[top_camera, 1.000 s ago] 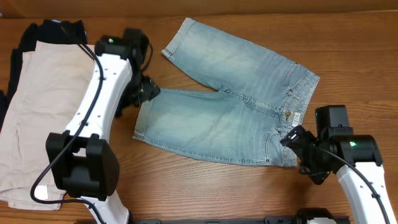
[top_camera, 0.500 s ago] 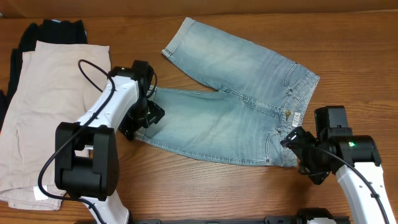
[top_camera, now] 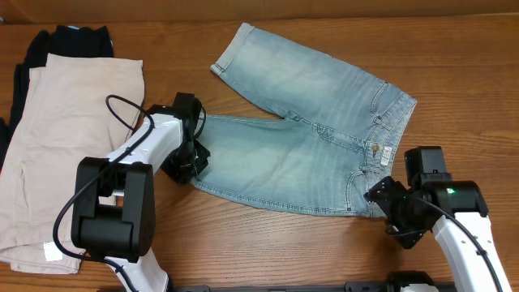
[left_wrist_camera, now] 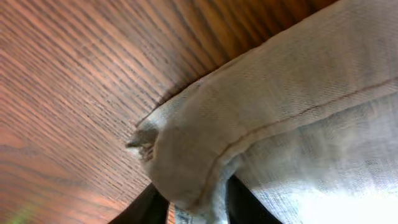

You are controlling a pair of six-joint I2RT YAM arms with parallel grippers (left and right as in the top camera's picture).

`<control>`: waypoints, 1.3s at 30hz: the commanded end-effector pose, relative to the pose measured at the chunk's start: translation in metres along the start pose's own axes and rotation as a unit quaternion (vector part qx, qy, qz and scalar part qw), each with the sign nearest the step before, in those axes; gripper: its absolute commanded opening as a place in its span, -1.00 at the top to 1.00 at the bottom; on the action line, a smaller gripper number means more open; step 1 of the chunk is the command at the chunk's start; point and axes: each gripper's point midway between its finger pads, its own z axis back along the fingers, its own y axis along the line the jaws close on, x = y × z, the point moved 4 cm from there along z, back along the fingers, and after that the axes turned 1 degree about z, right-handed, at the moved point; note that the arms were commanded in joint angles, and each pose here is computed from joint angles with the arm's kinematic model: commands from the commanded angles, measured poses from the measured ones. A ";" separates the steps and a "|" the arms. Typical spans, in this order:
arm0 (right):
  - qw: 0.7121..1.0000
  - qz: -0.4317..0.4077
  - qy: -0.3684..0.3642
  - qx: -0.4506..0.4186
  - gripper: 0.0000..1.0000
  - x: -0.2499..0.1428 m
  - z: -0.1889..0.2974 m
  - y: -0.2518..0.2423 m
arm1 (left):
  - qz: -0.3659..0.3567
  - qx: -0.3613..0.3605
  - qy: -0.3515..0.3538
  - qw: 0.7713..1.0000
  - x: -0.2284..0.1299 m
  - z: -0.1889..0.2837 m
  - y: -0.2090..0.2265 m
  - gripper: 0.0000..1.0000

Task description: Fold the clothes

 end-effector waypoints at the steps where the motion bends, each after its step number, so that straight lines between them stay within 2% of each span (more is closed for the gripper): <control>1: 0.999 -0.022 0.020 0.016 -0.79 -0.008 -0.011 0.002 | 0.004 -0.002 0.002 1.000 -0.001 0.001 0.004 0.53; 2: 0.999 -0.018 0.024 0.020 -0.75 -0.010 -0.015 0.003 | 0.003 -0.002 0.002 1.000 -0.001 0.001 0.004 0.53; 3: 0.999 -0.022 0.026 0.022 -0.73 -0.012 -0.020 0.003 | 0.002 0.000 0.002 1.000 -0.002 0.001 0.004 0.64; 4: 0.999 -0.034 0.027 0.022 -0.71 -0.013 -0.028 0.002 | 0.002 0.000 0.003 1.000 -0.002 0.001 0.004 0.84; 5: 0.999 -0.034 0.027 0.022 -0.68 -0.014 -0.031 0.001 | 0.002 0.001 0.004 1.000 -0.002 0.001 0.005 0.91; 6: 0.999 -0.029 0.025 0.027 -0.54 -0.014 -0.038 0.002 | 0.002 0.003 0.005 1.000 -0.003 0.001 0.005 0.92; 7: 0.999 -0.030 0.025 0.028 -0.48 -0.015 -0.041 0.002 | 0.002 0.004 0.006 1.000 -0.003 0.001 0.006 0.92; 13: 0.999 -0.035 0.006 0.040 -0.24 -0.012 -0.059 0.003 | 0.002 0.012 0.008 1.000 -0.004 0.001 0.009 0.91; 18: 0.996 -0.048 -0.081 0.001 -0.16 0.011 -0.059 -0.008 | -0.023 -0.001 -0.001 1.000 -0.001 0.001 0.004 0.92; 20: 0.995 -0.050 -0.088 0.008 -0.14 0.014 -0.060 -0.005 | -0.042 -0.011 -0.007 0.999 0.002 0.001 0.000 0.92; 25: 0.995 -0.051 -0.087 -0.004 -0.09 0.020 -0.071 -0.001 | -0.043 -0.017 -0.011 0.999 0.004 0.001 -0.003 0.91; 31: 0.997 -0.055 -0.038 -0.041 -0.09 0.015 -0.097 -0.002 | -0.058 -0.017 -0.009 0.998 0.003 0.001 -0.003 0.92; 32: 0.997 -0.055 -0.032 -0.045 -0.04 0.014 -0.099 -0.003 | -0.061 -0.015 -0.008 0.998 0.003 0.001 -0.002 0.92; 36: 0.997 -0.056 -0.023 -0.044 0.60 0.012 -0.100 -0.002 | -0.069 -0.010 -0.005 0.998 0.000 0.002 -0.001 0.92; 38: 0.997 -0.056 -0.023 -0.047 0.69 0.013 -0.096 -0.002 | -0.084 -0.018 -0.010 0.996 0.004 0.010 -0.006 0.92; 39: 0.997 -0.061 -0.023 -0.051 0.85 0.015 -0.089 -0.001 | -0.090 -0.023 -0.016 0.996 0.009 0.022 -0.011 0.92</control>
